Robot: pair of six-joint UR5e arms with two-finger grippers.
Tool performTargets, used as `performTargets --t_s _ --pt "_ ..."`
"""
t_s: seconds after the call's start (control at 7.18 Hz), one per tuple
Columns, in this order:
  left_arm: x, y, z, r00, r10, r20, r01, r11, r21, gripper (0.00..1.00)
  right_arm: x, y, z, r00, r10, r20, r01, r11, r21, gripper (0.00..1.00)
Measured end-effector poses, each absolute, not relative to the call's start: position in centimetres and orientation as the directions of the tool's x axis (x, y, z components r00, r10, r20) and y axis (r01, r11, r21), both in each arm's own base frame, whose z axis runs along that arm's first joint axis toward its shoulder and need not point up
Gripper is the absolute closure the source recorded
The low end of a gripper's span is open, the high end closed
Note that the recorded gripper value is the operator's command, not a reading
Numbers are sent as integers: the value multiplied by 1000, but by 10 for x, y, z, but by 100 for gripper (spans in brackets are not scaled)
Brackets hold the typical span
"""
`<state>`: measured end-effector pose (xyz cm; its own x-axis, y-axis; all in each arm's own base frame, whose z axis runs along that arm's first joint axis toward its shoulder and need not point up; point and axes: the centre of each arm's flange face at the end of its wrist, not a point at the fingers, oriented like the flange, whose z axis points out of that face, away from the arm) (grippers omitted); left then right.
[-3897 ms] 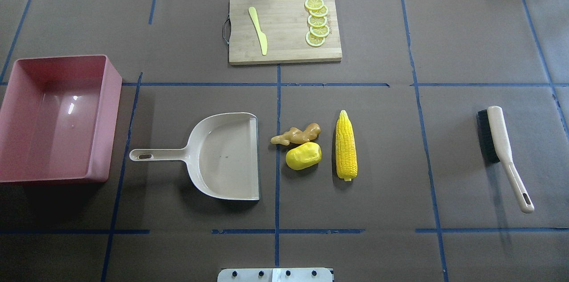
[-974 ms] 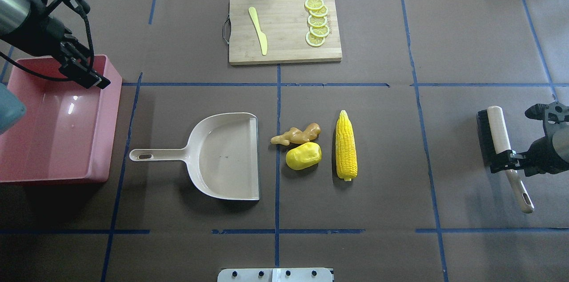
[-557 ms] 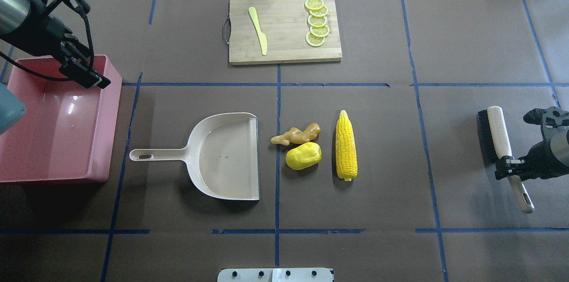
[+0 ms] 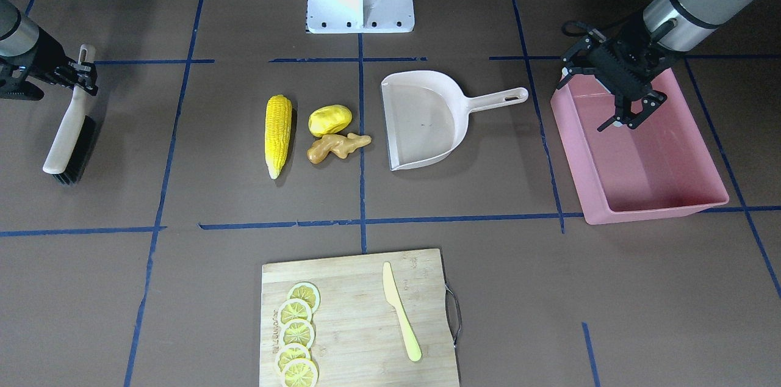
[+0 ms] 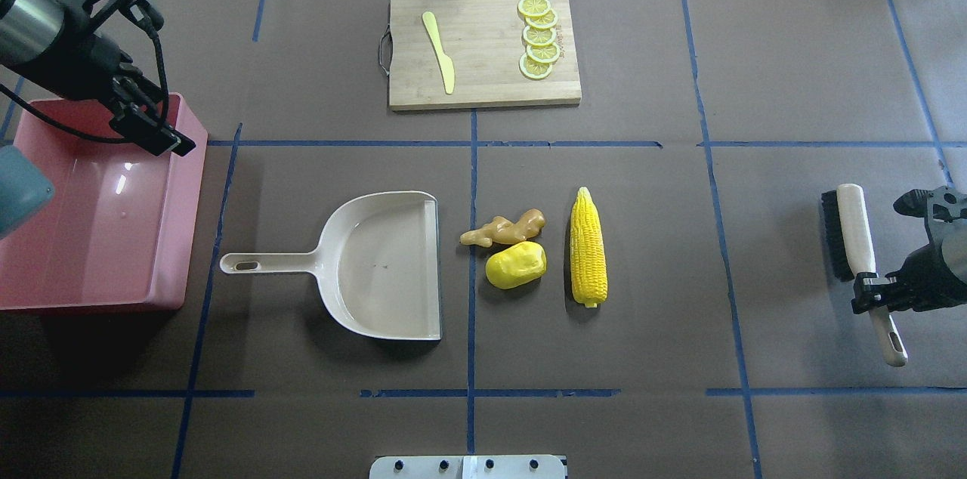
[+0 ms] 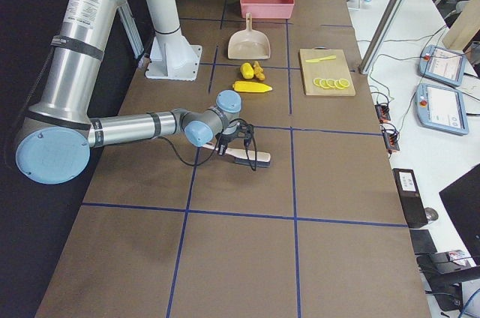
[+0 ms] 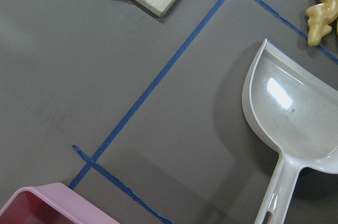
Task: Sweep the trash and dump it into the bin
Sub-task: 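Move the left gripper to the beige dustpan while the right approaches the brush, then grasp the dustpan handle with the left gripper while the right grasps the brush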
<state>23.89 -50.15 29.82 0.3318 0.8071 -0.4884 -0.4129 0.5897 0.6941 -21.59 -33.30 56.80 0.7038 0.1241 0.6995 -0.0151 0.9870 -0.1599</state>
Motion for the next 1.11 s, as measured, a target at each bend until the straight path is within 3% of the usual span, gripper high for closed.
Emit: performTargets --t_s 0.28,0.84,1.11 --pt "261 -486 294 270 852 -448 -449 523 725 0 -209 -336 551 685 137 716 -20 985 -170 100" --pt "319 -447 293 164 967 -197 -567 256 783 0 -199 -346 500 656 149 740 -42 986 -162 100" --pt "355 -423 300 140 982 -130 -616 189 764 0 -203 -355 467 644 142 752 -46 988 -147 100"
